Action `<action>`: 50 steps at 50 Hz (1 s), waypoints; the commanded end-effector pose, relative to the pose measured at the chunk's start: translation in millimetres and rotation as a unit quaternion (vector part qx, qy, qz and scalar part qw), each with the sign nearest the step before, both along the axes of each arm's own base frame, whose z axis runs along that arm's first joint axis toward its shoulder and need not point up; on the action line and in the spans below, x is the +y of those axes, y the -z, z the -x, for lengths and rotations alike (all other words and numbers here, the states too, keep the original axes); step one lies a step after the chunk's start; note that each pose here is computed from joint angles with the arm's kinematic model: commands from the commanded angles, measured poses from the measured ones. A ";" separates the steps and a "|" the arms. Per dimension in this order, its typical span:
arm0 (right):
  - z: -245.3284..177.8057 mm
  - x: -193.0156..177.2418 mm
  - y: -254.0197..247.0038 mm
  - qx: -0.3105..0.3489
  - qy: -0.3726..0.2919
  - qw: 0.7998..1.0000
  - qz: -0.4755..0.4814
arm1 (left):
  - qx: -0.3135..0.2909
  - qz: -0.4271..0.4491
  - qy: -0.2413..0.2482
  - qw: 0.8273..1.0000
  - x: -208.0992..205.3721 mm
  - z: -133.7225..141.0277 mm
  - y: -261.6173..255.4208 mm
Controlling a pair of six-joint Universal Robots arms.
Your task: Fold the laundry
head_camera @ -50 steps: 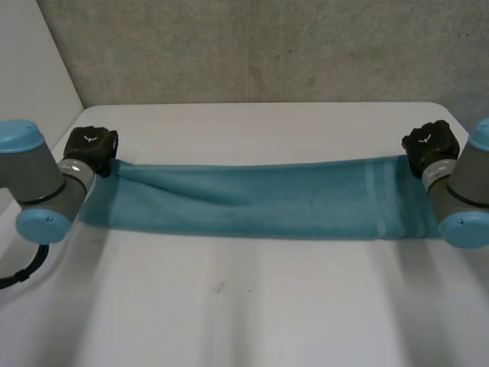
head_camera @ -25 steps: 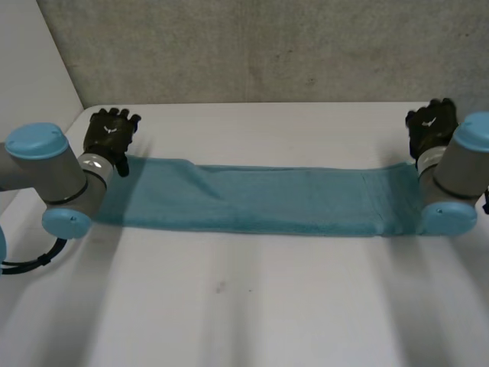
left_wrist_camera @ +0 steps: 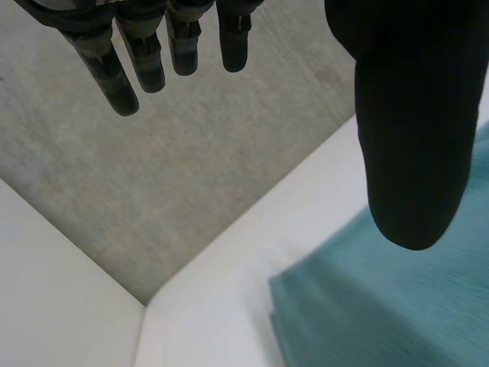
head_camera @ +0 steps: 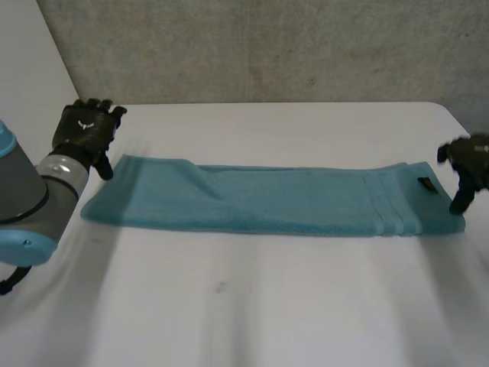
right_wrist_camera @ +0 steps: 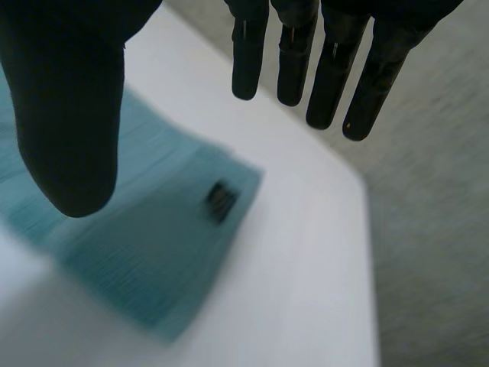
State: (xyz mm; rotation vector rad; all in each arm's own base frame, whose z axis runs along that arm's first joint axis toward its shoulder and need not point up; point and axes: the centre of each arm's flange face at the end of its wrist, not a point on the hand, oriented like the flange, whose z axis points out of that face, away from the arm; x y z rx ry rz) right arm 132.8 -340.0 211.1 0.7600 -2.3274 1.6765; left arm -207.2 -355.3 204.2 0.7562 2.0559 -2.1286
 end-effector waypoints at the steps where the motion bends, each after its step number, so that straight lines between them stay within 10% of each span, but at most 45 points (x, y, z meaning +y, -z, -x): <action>1: 9.3 3.7 27.7 -0.018 -0.021 0.999 -0.021 | 0.022 -0.037 0.001 0.999 19.8 -2.4 12.6; 28: 31.5 -32.5 91.7 0.000 -0.021 1.000 0.006 | 0.061 -0.067 0.003 0.996 33.4 -1.3 21.6; 39: 120.9 -72.3 76.9 0.095 0.179 0.978 0.047 | 0.061 -0.066 0.000 0.996 32.3 -2.9 20.9; 50: 152.0 -86.9 41.4 0.190 0.214 0.955 0.081 | 0.062 -0.063 -0.003 0.996 32.4 -4.7 18.6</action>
